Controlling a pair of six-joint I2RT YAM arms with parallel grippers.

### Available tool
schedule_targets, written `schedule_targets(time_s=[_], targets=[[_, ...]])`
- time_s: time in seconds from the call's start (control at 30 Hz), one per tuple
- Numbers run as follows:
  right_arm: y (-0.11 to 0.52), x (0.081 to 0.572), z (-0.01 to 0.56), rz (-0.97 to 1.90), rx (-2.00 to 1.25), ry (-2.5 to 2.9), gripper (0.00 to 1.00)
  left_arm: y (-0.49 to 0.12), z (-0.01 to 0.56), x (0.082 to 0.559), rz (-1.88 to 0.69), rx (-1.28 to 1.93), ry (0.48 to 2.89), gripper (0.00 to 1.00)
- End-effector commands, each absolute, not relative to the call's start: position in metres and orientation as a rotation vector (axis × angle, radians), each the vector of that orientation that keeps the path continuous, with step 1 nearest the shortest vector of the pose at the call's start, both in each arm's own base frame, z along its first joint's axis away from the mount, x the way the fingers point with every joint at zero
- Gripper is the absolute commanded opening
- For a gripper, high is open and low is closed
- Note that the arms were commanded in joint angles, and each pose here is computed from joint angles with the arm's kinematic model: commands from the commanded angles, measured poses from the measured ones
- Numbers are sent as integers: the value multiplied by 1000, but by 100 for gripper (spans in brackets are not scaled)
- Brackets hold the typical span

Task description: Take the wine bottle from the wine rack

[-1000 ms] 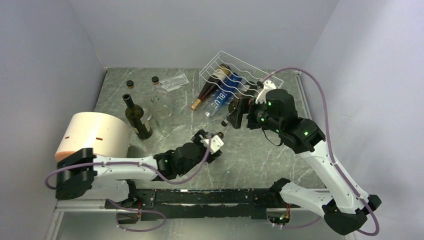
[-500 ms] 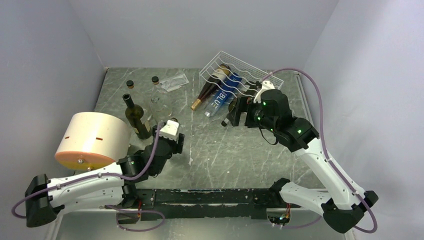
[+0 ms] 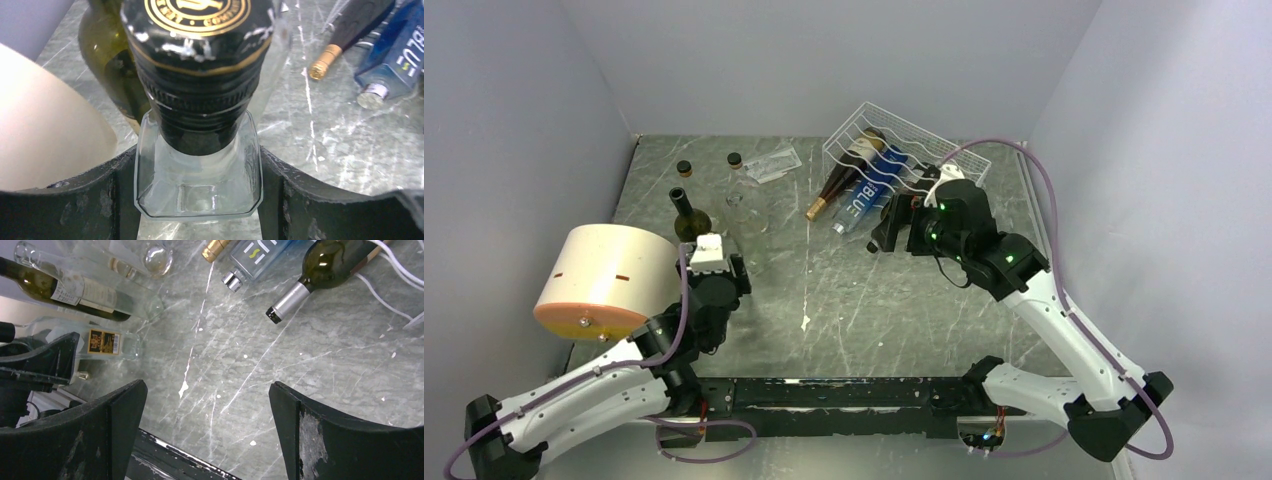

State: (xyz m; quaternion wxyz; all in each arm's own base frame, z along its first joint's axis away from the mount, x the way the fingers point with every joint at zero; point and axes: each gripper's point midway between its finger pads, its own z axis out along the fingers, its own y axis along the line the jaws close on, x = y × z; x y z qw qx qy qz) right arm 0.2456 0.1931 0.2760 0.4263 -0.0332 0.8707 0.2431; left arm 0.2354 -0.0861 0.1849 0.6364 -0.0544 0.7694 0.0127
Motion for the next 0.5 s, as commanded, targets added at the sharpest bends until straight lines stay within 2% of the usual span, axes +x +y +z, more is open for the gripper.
schedule_targets(time_s=[0.0,0.2,0.3,0.33,0.43,0.47], targets=[[200,249,272,643,-65,2175,98,-70,198,243,-2,-331,1680,7],[202,250,261,635,-59,2201,98,-68,182,242,19,-330,1725,9],[202,251,257,632,-59,2209,98,-67,176,239,38,-323,1766,42],[203,251,255,632,-58,2214,98,-66,175,238,47,-328,1776,49],[205,252,250,631,-64,2224,98,-67,180,238,61,-328,1798,60],[206,253,249,631,-67,2227,98,-68,185,238,55,-326,1801,68]])
